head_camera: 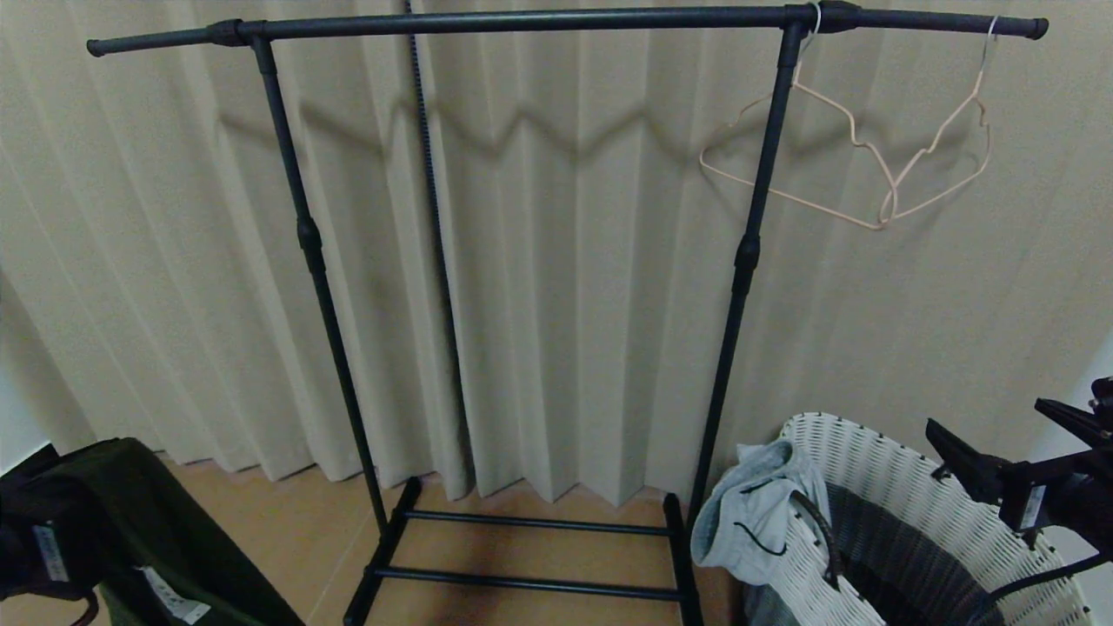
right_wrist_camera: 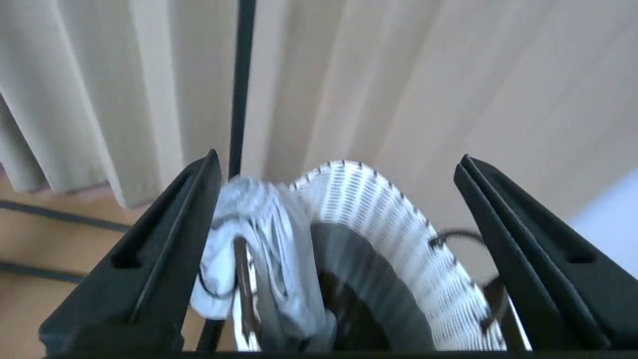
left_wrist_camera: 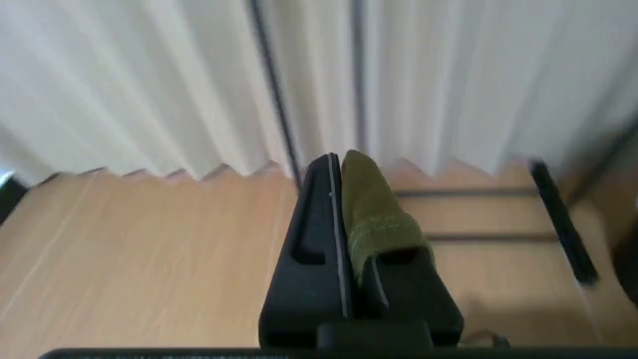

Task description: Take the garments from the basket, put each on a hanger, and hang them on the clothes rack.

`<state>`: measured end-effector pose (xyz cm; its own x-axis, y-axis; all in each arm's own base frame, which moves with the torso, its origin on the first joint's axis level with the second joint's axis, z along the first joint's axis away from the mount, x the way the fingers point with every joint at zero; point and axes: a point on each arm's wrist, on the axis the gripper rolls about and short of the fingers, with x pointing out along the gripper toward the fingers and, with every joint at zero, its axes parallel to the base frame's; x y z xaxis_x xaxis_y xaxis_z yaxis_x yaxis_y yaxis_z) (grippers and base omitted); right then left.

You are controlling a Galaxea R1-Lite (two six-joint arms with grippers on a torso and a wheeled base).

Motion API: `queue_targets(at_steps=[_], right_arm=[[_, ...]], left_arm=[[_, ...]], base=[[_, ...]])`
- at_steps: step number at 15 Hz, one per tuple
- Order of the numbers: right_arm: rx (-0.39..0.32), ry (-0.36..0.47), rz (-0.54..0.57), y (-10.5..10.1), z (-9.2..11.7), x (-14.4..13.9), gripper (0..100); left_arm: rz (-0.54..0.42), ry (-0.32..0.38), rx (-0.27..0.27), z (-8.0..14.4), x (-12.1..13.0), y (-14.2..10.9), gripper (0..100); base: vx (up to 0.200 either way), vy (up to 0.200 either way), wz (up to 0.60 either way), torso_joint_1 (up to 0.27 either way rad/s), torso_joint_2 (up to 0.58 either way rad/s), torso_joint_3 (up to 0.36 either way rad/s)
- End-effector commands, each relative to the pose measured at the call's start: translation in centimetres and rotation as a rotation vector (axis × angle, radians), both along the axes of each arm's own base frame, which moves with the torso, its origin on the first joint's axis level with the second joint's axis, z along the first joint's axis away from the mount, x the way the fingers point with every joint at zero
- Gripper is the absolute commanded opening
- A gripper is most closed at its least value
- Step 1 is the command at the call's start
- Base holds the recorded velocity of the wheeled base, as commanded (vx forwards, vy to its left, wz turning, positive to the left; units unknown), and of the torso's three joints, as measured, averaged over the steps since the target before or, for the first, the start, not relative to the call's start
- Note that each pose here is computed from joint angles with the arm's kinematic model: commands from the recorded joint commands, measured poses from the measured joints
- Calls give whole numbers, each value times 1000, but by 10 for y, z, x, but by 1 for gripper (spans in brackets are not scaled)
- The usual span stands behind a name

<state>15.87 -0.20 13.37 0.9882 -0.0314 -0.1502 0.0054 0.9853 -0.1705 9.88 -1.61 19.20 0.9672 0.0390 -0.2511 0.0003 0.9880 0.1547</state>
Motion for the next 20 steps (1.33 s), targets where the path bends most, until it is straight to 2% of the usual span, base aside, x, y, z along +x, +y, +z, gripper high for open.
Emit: queue_targets(at_steps=[1,3,4,7,10,12,17,20], right_arm=[[-1,29,-14,-2,-7,-5,100],[5,28,-23,-2,-9,-12,100],[1,21,-22,-2,-9,-18,100],[3,32,-24,-2,-11,-21,100],[3,50,-44,-4,-13,-21,100],[3,47,-46,-4,-12,-21,100],[2,18,-59,-6,-9,-24,100],[2,12,-66,-6,-8,-25,100]], left_arm=[[70,-48,-14,-5,-19,10,0],[67,-47,-17,-12,-25,11,0],[34,-50,-25,-18,-31,11,0],[-1,-79,-38,-13,-33,10,0],[-12,-86,-32,-14,-35,10,0],[-56,-77,-35,-17,-36,9,0],[-66,-76,-34,-17,-36,8,0],[-70,-69,-14,-19,-36,8,0]], base=[[0,0,0,0,0,0],[0,0,0,0,0,0],[0,0,0,0,0,0],[0,0,0,41,-173,-181],[0,0,0,152,-489,-279],[0,0,0,178,-452,-286],[0,0,0,189,-461,-277],[0,0,0,206,-481,-279]])
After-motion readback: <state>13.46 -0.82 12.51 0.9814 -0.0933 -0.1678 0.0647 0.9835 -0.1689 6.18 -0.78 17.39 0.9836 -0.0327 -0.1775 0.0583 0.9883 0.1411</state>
